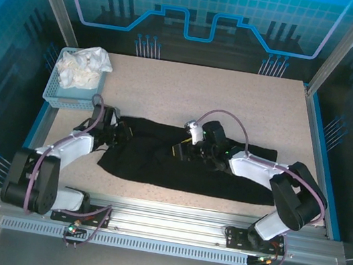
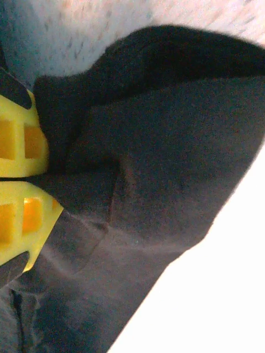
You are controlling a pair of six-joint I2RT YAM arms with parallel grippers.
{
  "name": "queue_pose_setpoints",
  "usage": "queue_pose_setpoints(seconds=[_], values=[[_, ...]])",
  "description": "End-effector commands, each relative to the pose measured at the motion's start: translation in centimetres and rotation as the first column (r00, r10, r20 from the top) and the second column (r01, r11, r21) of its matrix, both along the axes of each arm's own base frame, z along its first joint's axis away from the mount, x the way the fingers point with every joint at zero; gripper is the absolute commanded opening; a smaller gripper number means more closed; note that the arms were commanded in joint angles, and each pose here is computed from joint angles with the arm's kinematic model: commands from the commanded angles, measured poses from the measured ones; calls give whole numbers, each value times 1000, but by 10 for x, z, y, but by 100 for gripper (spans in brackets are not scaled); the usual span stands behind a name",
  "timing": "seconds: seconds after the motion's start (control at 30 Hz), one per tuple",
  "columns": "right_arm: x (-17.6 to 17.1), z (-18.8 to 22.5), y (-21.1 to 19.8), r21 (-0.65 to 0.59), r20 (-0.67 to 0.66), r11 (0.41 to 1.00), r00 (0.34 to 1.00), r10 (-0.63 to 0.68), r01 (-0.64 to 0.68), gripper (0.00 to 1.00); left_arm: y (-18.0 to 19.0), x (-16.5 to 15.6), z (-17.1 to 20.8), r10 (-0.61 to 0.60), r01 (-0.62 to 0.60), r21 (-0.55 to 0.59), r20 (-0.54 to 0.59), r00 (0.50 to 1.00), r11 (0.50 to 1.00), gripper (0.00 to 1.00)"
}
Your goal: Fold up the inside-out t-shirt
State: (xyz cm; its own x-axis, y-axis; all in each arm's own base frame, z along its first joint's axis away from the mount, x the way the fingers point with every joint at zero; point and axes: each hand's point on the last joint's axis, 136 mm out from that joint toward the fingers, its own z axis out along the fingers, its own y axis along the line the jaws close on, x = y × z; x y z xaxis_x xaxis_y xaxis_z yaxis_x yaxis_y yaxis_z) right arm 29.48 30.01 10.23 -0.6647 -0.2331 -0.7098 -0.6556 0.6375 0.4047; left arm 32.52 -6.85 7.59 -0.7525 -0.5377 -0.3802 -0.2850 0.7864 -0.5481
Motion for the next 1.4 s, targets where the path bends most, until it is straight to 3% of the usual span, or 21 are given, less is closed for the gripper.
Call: queue_pose_setpoints(seconds=[0.0,0.1,0.27,0.37,0.47,0.8,1.0,1.23,1.27,1.33,1.37], values=[[14,11,-16,29,11,997,997,-75,74,54,44,6,30,84,-87,212,22,996,973,0],[20,12,-27,41,-23,992,992,-121,122,54,76,11,53,137,-145,366,49,989,919,0],[27,12,-50,35,-52,979,979,-198,200,54,136,20,98,240,-258,598,111,964,759,0],[29,11,-71,-4,-45,962,961,-272,273,55,153,27,124,270,-287,675,133,954,680,0],[29,11,-93,-57,-20,936,937,-348,347,56,152,32,140,261,-285,703,144,954,652,0],[29,12,-124,-85,-14,898,900,-435,432,58,70,35,136,81,-123,634,96,992,764,0],[31,18,-137,-97,4,877,881,-473,471,59,-29,31,123,-67,28,462,68,995,887,0],[27,30,-164,-113,42,836,843,-536,537,59,-177,41,93,-287,272,252,28,957,929,0],[26,31,-168,-114,46,829,836,-547,548,59,-200,43,90,-326,313,213,27,945,925,4],[22,35,-177,-121,61,812,821,-568,571,60,-248,46,78,-399,396,118,9,917,911,33],[21,35,-182,-127,68,802,812,-580,584,60,-267,47,77,-431,429,68,11,902,901,38]])
